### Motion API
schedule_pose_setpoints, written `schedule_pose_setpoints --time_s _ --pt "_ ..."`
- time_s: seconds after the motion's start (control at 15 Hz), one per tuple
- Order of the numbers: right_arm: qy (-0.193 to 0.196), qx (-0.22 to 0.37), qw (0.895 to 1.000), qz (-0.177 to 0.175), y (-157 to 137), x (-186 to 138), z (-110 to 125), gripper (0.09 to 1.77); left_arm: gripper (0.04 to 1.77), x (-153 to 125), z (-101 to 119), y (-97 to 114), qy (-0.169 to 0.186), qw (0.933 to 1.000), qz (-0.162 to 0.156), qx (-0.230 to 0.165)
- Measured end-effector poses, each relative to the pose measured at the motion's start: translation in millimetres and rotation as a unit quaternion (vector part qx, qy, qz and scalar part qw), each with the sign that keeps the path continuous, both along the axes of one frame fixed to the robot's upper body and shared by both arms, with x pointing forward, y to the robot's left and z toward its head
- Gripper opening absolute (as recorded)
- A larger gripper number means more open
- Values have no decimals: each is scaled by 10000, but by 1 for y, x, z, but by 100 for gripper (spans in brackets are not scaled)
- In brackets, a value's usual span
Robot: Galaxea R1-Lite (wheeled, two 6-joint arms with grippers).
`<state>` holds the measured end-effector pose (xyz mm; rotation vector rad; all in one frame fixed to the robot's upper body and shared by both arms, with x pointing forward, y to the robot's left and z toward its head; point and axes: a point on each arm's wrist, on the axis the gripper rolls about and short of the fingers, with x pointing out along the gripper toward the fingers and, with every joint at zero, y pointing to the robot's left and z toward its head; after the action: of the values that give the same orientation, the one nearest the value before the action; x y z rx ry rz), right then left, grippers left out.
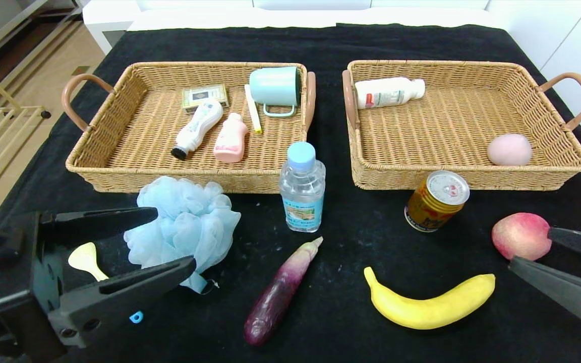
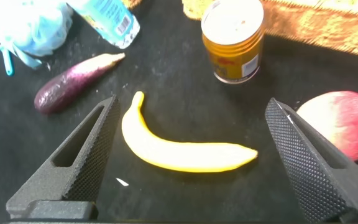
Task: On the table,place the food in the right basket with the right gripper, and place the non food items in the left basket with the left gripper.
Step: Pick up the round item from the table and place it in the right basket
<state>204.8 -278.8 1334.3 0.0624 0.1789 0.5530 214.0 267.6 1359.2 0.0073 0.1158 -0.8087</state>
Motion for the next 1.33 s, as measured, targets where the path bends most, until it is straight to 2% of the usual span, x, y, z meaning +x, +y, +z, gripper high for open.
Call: schedule_pose_setpoints --time_s 0.2,0.53,0.67,0.8,1.07,1.33 --pt "45 -17 10000 13 1 2 -1 171 172 3 -4 -1 83 9999 27 55" --pt "-113 85 9999 -23 2 5 7 171 172 0 -3 1 8 9999 109 62" --pt "-230 102 9993 -261 1 7 15 171 172 -2 -1 2 -58 9999 142 49" --pt "-272 56 9968 -750 -1 11 28 171 172 -5 1 4 -121 9998 146 19" --pt "603 -447 9864 -1462 -6 17 42 171 172 -7 6 11 -252 9990 373 -37" --pt "1503 -377 9687 -1940 -15 19 64 171 172 -10 7 13 -338 9987 392 -24"
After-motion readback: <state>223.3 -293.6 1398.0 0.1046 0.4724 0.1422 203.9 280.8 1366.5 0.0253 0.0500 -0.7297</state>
